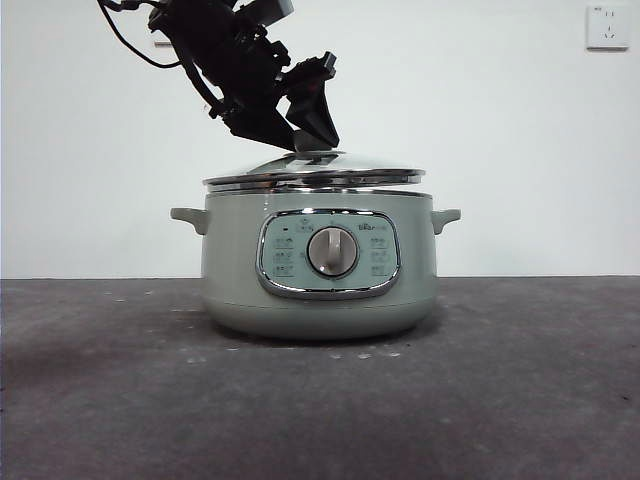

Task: Pick up the potato,open the lid,put the potato in the pot,close the lid

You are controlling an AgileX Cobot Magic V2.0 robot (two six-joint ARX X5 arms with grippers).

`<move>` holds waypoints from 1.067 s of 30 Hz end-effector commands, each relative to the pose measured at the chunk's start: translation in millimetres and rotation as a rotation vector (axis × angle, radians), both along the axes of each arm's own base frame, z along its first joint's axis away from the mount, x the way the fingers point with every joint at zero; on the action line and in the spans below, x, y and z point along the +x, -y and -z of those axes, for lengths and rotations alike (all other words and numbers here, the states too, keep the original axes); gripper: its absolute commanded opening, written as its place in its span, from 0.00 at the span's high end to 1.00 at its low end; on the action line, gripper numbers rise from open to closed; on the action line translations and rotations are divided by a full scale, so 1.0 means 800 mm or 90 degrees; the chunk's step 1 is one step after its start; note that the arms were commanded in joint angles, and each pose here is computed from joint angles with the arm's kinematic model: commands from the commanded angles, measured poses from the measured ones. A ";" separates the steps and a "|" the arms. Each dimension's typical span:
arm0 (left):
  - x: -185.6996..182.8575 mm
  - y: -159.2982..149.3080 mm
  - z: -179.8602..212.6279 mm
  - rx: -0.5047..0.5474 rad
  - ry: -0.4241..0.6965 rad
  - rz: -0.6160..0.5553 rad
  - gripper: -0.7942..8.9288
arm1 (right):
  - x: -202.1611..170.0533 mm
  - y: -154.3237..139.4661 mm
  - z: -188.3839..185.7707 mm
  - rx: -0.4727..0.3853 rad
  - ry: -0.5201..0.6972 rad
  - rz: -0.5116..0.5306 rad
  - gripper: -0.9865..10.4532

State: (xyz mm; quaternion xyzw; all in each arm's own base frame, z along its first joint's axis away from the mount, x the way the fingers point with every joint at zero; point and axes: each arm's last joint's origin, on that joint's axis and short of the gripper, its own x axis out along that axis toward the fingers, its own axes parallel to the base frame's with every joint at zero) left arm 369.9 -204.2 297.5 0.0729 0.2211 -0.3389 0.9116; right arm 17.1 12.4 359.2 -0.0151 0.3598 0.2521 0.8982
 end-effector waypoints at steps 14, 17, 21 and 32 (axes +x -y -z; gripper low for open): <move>0.007 0.021 0.022 0.007 -0.020 0.016 0.93 | -0.001 0.002 0.005 -0.011 -0.013 0.013 0.53; 0.007 0.020 0.026 0.020 -0.029 0.006 0.93 | -0.001 0.002 0.005 -0.012 -0.013 0.013 0.53; 0.006 0.020 0.028 0.026 -0.037 0.007 0.93 | -0.001 0.002 0.005 -0.016 -0.011 0.017 0.53; 0.005 0.018 0.029 0.040 -0.056 0.008 0.93 | -0.001 0.002 0.005 -0.018 -0.010 0.019 0.53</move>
